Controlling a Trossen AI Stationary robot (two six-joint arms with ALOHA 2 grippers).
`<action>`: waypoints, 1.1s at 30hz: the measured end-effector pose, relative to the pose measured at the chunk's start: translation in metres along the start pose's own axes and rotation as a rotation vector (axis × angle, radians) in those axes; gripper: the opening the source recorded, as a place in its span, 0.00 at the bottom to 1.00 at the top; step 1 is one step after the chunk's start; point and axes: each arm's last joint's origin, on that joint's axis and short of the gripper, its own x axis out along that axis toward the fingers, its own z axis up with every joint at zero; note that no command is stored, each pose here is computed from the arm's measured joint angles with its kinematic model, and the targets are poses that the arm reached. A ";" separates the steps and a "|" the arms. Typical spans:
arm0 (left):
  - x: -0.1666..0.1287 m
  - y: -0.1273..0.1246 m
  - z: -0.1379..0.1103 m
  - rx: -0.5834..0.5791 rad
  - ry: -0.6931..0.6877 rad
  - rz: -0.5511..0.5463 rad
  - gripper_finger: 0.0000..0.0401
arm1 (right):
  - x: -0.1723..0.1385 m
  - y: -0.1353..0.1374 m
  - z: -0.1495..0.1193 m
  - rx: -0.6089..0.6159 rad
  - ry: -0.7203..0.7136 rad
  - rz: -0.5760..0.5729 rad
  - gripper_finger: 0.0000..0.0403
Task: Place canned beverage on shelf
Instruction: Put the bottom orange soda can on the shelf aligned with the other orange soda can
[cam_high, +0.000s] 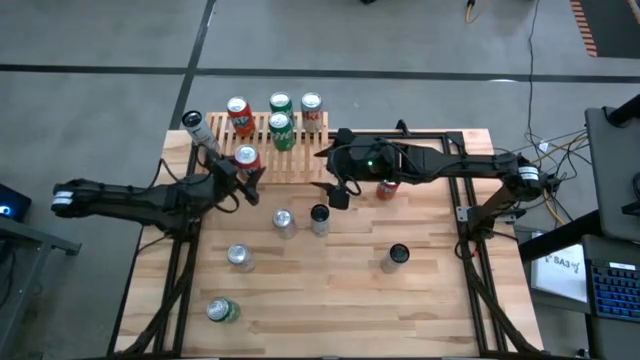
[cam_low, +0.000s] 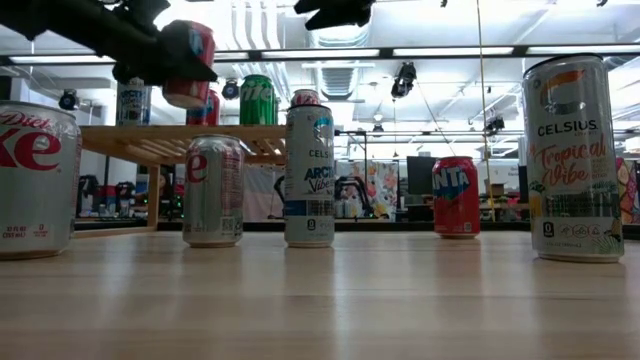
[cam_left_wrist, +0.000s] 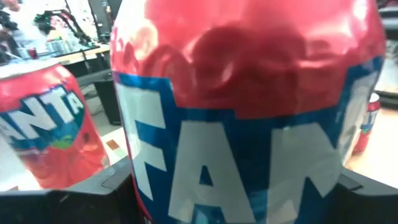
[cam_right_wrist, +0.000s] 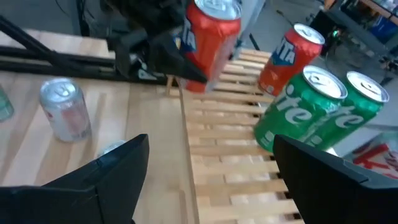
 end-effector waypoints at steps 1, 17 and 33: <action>0.002 0.001 -0.001 -0.007 -0.008 -0.008 0.69 | 0.001 0.000 -0.001 0.002 -0.006 0.000 0.82; 0.012 0.012 -0.009 -0.005 -0.017 0.029 0.69 | 0.021 0.009 -0.026 0.053 -0.117 0.005 0.82; 0.019 0.018 -0.014 -0.013 0.005 0.084 0.69 | 0.022 0.010 -0.031 0.060 -0.107 0.007 0.82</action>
